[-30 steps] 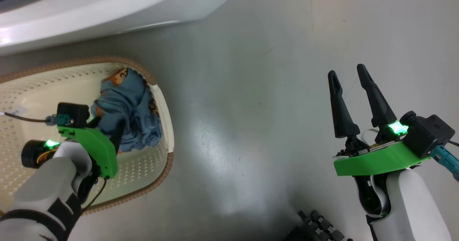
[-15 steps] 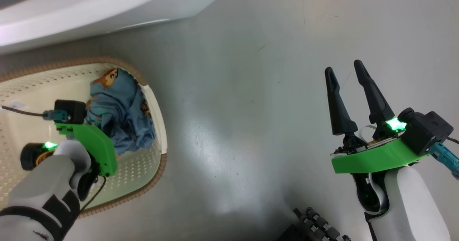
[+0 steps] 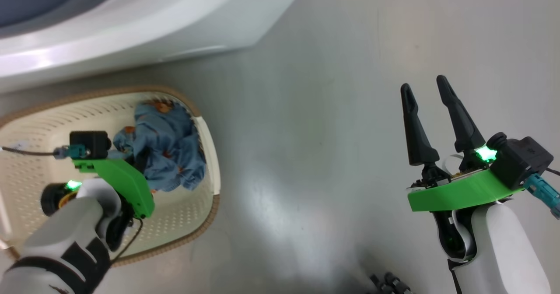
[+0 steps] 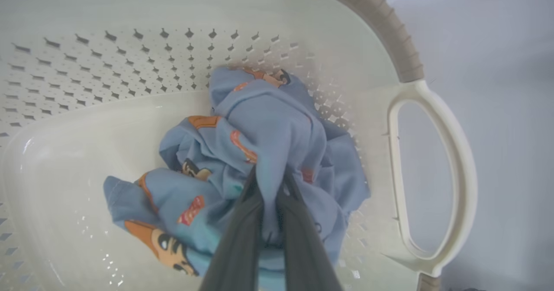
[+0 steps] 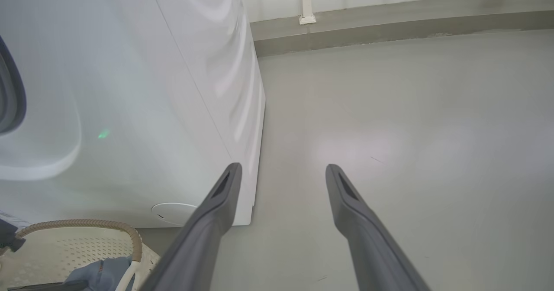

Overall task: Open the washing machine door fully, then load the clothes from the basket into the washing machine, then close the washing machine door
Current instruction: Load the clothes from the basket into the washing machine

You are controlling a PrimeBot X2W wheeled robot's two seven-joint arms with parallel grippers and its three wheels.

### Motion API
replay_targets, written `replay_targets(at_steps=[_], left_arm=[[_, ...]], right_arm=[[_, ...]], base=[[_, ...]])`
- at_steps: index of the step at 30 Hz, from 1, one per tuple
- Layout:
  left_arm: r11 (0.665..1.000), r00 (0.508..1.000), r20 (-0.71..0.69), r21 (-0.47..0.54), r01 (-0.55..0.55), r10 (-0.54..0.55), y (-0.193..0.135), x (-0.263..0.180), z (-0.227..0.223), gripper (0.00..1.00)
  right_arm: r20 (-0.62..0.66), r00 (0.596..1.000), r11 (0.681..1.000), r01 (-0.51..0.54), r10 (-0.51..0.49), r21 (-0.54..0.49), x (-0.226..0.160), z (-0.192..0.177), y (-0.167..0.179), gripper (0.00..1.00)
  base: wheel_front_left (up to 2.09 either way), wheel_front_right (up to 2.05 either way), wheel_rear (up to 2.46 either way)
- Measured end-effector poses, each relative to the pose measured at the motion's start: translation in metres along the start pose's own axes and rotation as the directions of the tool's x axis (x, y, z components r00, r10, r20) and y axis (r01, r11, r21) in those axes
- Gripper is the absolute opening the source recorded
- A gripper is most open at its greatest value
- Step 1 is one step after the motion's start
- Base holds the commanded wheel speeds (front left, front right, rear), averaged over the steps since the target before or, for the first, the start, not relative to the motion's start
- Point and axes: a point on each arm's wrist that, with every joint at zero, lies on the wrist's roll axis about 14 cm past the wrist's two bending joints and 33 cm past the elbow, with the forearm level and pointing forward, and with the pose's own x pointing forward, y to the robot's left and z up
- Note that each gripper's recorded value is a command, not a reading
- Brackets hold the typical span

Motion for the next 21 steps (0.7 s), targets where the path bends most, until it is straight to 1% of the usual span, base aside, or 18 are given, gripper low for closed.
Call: replay_targets(at_steps=[5, 13, 18, 21], left_arm=[[0.998, 0.997, 0.067, -0.055, -0.02, 0.024, -0.005, -0.021, 0.009, 0.0], [0.997, 0.984, 0.169, -0.067, -0.042, 0.053, -0.014, -0.061, 0.03, 0.0], [0.996, 0.953, 0.296, -0.077, -0.05, 0.071, -0.018, -0.09, 0.065, 0.0], [0.996, 0.931, 0.355, -0.072, -0.061, 0.083, -0.02, -0.11, 0.074, 0.0]], right_arm=[[0.026, 0.999, 1.0, -0.025, 0.025, -0.005, -0.003, 0.013, 0.01, 1.0], [0.037, 0.998, 0.998, -0.059, 0.06, -0.016, -0.022, 0.026, 0.021, 1.0], [0.06, 0.995, 0.996, -0.082, 0.083, -0.015, -0.034, 0.038, 0.029, 1.0], [0.063, 0.994, 0.996, -0.092, 0.092, -0.017, -0.044, 0.042, 0.031, 1.0]], base=[[0.0, 0.0, 0.0], [0.0, 0.0, 0.0], [0.0, 0.0, 0.0], [0.0, 0.0, 0.0]])
